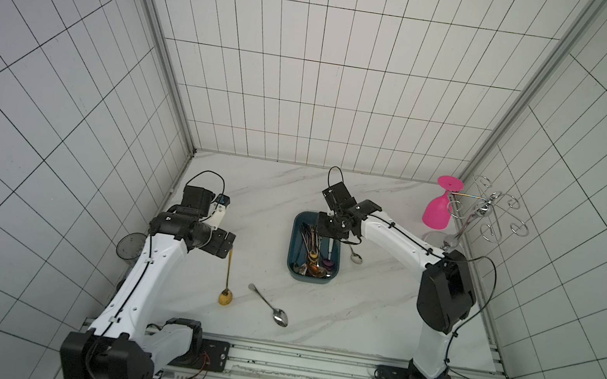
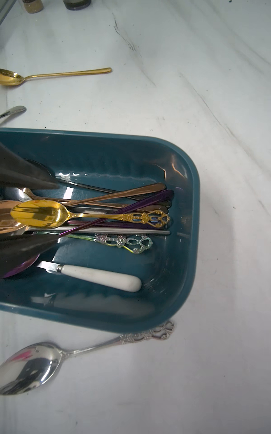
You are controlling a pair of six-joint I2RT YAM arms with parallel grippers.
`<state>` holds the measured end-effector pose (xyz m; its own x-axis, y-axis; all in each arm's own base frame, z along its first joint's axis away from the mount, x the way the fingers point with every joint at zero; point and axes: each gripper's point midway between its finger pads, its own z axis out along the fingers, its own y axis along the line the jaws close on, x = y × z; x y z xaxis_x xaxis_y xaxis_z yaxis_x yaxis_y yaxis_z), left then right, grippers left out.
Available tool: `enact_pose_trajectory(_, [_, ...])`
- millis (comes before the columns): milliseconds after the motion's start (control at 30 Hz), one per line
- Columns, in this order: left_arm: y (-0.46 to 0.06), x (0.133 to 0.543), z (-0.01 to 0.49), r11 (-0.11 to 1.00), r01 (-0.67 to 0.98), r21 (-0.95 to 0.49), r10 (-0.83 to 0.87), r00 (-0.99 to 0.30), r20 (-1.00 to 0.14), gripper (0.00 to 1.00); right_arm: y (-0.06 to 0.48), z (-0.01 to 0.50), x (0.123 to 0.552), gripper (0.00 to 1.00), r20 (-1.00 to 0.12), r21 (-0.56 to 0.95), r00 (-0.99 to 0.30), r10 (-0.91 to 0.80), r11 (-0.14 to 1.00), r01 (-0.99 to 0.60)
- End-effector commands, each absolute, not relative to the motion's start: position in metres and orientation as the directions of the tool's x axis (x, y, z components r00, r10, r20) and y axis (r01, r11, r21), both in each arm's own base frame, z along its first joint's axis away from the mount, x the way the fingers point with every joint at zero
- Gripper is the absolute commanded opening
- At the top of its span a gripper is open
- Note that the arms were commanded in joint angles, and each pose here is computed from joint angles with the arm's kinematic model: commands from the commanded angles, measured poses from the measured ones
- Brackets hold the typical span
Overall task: Put the spoon into the storage box
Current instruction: Place the spoon in the storage box.
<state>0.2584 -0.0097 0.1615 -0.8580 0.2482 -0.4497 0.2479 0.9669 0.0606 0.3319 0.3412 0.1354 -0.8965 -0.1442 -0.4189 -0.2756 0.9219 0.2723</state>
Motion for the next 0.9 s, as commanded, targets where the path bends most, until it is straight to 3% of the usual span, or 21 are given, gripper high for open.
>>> enact_pose_trajectory(0, [-0.026,0.263,0.172,0.949,0.314,0.012,0.275,-0.812,-0.515,0.98,0.328,0.162,0.316,0.39,-0.478,0.207,-0.852,-0.214,0.915,-0.346])
enact_pose_trajectory(100, [-0.047,0.261,0.185,0.871,0.491,0.029,0.426,-0.724,-0.543,0.98,0.308,0.175,0.311,0.43,-0.521,0.155,-0.822,-0.23,0.921,-0.357])
enact_pose_trajectory(200, [-0.065,0.257,0.184,0.73,0.667,0.149,0.627,-0.568,-0.533,0.97,0.286,0.191,0.309,0.53,-0.573,0.09,-0.779,-0.255,0.925,-0.369])
enact_pose_trajectory(333, [-0.101,0.209,0.162,0.296,0.925,0.239,0.879,-0.165,-0.448,0.98,0.253,0.201,0.303,0.65,-0.598,0.058,-0.76,-0.254,0.932,-0.358])
enact_pose_trajectory(433, [-0.117,0.188,0.147,0.087,0.961,0.261,0.915,0.027,-0.404,0.98,0.226,0.207,0.297,0.72,-0.617,0.025,-0.744,-0.255,0.939,-0.343])
enact_pose_trajectory(633, [-0.14,0.155,0.115,-0.207,0.959,0.193,0.899,0.264,-0.35,0.98,0.171,0.209,0.284,0.85,-0.644,0.015,-0.739,-0.197,0.963,-0.27])
enact_pose_trajectory(867, [-0.16,0.147,0.084,-0.439,0.875,0.202,0.835,0.481,-0.267,0.95,0.135,0.214,0.268,0.94,-0.675,-0.001,-0.719,-0.167,0.974,-0.225])
